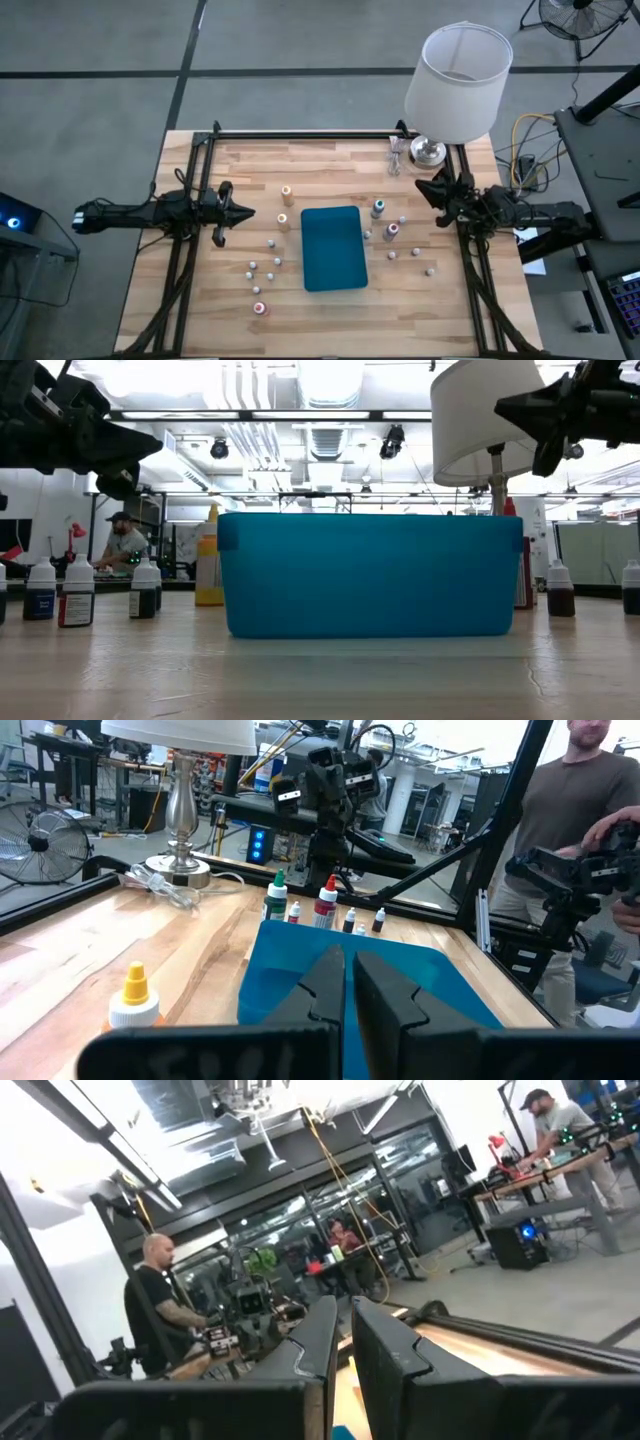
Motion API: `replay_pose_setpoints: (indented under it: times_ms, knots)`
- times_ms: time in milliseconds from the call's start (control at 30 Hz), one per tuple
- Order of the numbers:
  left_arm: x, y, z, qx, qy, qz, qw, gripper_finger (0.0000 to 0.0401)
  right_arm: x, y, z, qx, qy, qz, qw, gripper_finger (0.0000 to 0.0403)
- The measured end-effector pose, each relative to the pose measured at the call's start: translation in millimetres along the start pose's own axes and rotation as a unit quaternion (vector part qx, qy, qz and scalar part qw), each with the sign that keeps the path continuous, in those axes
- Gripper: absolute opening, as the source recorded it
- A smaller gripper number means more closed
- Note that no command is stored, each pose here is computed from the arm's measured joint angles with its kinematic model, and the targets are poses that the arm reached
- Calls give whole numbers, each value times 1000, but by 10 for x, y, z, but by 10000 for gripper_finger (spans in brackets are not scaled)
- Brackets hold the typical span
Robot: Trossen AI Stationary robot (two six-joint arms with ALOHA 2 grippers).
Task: Pick & Place food coloring
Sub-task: Put the large green food coloring bottle into the blue bin
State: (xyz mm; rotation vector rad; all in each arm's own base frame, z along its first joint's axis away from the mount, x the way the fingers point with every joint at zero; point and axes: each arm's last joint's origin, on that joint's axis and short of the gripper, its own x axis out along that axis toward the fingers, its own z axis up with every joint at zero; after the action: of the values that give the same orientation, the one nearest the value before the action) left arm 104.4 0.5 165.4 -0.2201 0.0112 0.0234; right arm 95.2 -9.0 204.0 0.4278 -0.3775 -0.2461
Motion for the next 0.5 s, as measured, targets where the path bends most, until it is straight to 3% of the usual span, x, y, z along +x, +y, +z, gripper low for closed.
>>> replay_pose_setpoints:
  times_ms: [267,500]
  knots:
    - [0,0,0,0,0,0,1000,0,95,118,209,-48,-4,2,999,28]
    - [0,0,1,0,0,0,1000,0,191,195,317,-54,3,-1,999,28]
